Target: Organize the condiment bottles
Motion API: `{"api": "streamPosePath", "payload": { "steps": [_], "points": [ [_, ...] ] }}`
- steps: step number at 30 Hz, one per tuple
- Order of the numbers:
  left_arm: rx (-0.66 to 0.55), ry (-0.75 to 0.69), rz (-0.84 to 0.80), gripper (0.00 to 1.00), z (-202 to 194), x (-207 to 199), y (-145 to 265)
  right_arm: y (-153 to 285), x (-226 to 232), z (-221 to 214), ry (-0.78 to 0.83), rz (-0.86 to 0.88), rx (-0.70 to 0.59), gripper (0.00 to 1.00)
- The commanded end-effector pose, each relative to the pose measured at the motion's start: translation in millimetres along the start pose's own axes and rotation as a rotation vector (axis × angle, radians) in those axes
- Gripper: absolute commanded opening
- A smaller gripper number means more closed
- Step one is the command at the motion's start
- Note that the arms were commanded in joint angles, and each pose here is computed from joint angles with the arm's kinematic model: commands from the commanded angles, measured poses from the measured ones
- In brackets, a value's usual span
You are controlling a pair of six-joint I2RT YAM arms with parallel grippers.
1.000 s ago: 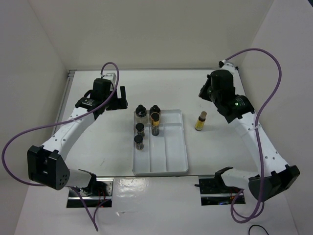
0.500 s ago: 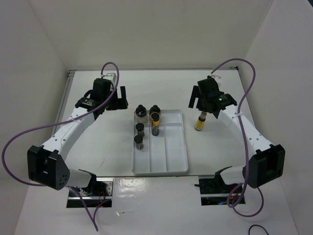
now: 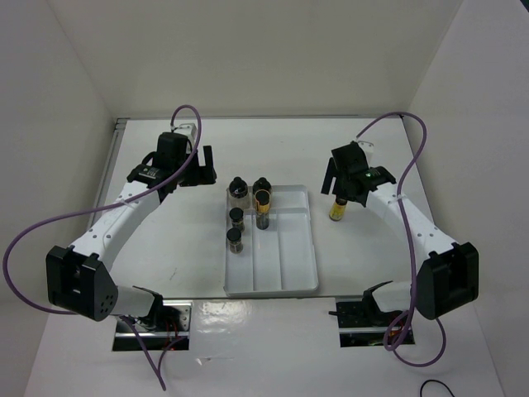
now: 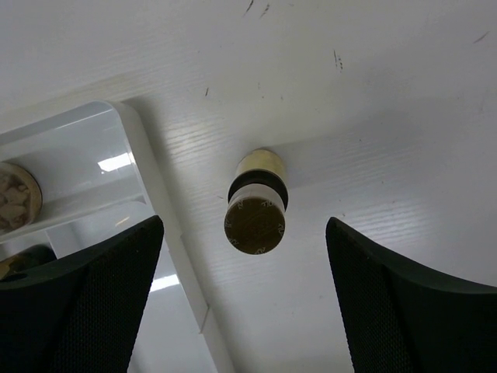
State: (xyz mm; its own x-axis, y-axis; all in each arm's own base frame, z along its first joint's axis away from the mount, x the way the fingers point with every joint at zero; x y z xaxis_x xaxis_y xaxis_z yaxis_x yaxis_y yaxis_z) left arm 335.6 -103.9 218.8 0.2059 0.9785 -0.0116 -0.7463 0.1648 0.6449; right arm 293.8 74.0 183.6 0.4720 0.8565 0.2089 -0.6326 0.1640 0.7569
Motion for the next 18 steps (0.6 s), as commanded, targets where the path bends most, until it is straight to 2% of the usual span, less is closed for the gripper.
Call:
{"api": "streamPosePath", "payload": {
  "steps": [1, 5, 9, 11, 18],
  "points": [
    [-0.037, -0.008, -0.008, 0.99, 5.9, 1.1, 4.5, 3.9, 3.8, 9.1, -0.034, 0.020, -0.048, 0.88],
    [-0.037, -0.008, -0.008, 0.99, 5.9, 1.1, 4.5, -0.8, 3.8, 6.4, -0.027, 0.008, -0.036, 0.83],
    [-0.037, -0.008, -0.008, 0.99, 5.9, 1.1, 4.5, -5.4, 3.5, 3.6, -0.023, 0.002, -0.030, 0.83],
    [-0.037, -0.008, -0.008, 0.99, 5.9, 1.1, 4.5, -9.1, 1.4, -0.4, -0.016, -0.011, -0.018, 0.78],
    [-0.037, -0.008, -0.008, 0.99, 5.9, 1.1, 4.5, -11.9, -2.1, 0.7, -0.023, -0.023, -0.027, 0.75]
  ]
}}
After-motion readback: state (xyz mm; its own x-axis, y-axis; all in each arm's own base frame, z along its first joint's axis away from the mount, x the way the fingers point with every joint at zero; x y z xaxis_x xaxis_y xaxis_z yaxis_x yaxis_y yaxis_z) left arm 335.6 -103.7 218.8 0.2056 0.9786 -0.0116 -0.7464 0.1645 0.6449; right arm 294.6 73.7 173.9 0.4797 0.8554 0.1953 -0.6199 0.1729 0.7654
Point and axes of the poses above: each gripper's point midway between its finger pads, its own y axis back along the fingers, its own x axis along the line the jaws close on, z = x × y, the point moved 4 cm from there along y, back along the fingers, and after that the axes turned 15 degrees about -y, right-handed, at the moved point
